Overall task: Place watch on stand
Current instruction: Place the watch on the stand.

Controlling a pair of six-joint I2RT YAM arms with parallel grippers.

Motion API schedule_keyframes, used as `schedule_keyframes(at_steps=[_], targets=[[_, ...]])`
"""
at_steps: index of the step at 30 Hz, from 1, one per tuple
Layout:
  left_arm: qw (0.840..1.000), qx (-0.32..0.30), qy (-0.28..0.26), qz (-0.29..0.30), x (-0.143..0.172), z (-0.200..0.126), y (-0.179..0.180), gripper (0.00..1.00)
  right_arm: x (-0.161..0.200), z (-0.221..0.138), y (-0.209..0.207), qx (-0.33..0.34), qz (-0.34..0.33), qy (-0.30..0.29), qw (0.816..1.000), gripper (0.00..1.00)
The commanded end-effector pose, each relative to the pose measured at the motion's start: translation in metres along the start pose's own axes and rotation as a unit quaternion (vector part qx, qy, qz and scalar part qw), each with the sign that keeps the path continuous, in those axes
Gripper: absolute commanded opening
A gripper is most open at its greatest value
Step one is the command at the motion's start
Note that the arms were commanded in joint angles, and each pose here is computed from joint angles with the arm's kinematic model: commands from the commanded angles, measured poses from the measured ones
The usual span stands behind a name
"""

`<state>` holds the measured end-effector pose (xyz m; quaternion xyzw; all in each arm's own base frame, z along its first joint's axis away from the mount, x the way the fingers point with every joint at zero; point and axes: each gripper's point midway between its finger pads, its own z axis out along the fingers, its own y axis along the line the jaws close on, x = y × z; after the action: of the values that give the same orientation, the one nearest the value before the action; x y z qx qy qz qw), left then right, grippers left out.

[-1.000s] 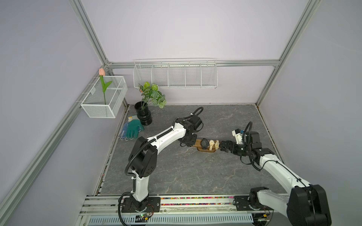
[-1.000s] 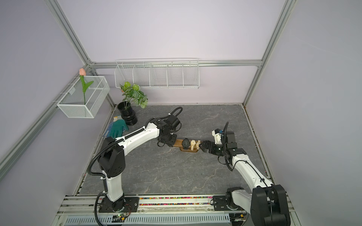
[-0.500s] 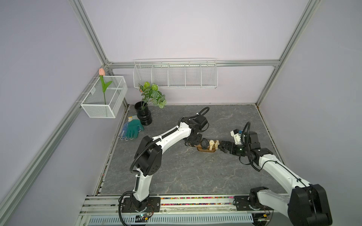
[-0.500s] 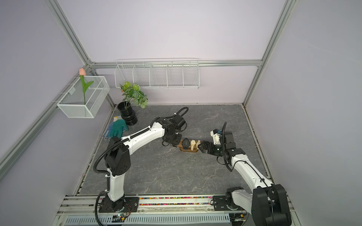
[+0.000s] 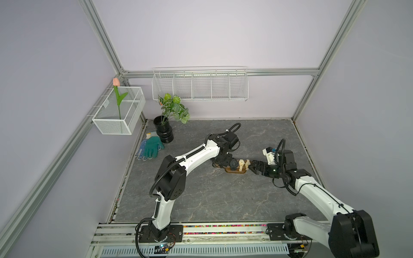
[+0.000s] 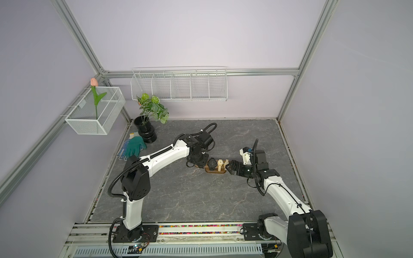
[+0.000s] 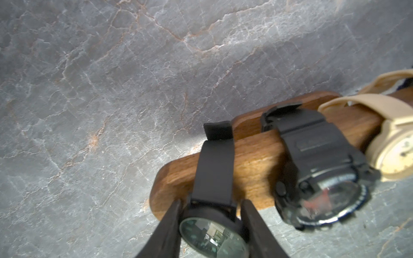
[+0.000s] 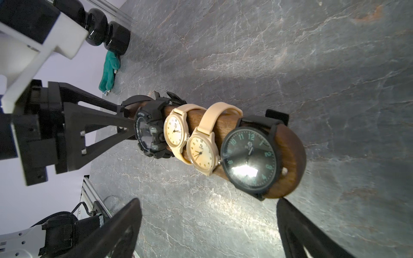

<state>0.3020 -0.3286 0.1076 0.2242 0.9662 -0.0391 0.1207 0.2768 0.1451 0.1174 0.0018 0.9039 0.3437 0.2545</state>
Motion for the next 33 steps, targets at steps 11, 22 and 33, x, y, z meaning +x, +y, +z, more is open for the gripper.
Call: schedule_keyframes(at_steps=[11, 22, 33], targets=[[0.999, 0.050, -0.020, -0.005, 0.004, -0.004, -0.014, 0.62, -0.008, -0.016, -0.007, 0.046, -0.016, -0.043, 0.998, 0.96], [0.997, 0.055, -0.040, -0.020, 0.002, -0.010, -0.005, 0.51, -0.010, -0.019, -0.008, 0.055, -0.019, -0.045, 0.997, 0.96], [0.984, 0.094, -0.146, -0.043, -0.011, -0.052, 0.004, 0.50, -0.019, -0.032, -0.007, 0.081, -0.037, -0.054, 0.995, 0.95]])
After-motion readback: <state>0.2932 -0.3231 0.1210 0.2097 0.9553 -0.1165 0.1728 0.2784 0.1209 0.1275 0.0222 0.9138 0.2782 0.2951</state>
